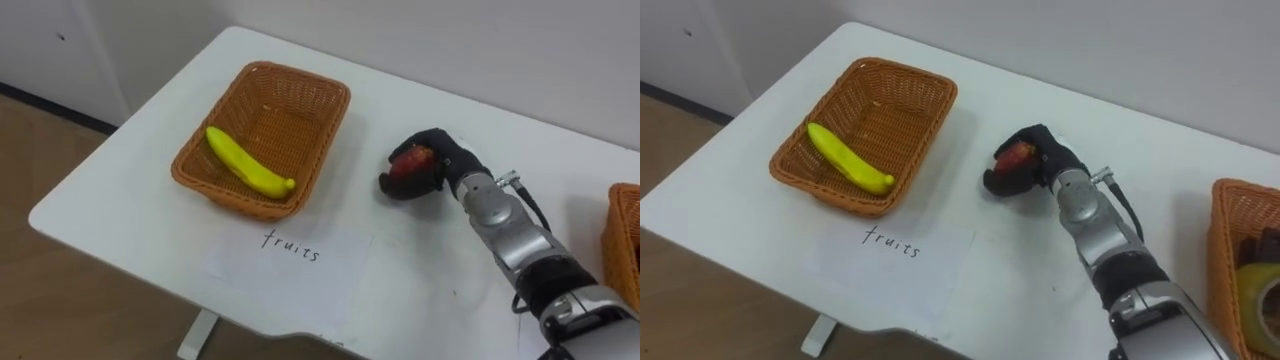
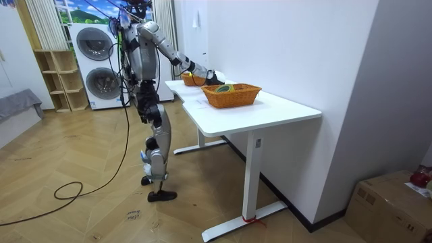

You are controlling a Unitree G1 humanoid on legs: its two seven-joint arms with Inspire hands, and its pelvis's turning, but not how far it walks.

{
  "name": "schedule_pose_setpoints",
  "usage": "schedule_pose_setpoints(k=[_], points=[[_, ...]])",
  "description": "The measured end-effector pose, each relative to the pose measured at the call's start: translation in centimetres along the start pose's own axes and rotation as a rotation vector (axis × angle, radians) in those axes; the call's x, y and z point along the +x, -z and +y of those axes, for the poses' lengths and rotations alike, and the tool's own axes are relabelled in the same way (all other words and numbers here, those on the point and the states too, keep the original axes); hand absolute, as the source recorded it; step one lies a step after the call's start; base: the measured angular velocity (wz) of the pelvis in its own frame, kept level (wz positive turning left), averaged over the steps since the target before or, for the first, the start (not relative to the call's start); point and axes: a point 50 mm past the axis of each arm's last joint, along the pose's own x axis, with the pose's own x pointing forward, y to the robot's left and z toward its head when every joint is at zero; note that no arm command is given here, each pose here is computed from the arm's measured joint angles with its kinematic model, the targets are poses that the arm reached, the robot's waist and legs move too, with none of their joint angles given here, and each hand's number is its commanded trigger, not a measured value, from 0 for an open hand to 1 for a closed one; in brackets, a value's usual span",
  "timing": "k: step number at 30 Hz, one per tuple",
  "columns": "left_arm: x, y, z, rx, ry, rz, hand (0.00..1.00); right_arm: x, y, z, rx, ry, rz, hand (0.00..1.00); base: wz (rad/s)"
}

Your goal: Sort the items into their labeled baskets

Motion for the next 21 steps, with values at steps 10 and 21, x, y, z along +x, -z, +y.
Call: schedule_pose_setpoints(k=[10,21], points=[[-0.1,0.7,0.1,-0.039,-0.011,0.027,0.00,-0.6,-6.7,-1.9,0.054,0.054,-0.293,1.00,0.00],[-0.3,0.7,-0.1,-0.051,-0.011,0.024,0.00,-1.1,-8.7,-1.7,0.029,0.055,-0.357,1.00,0.00]])
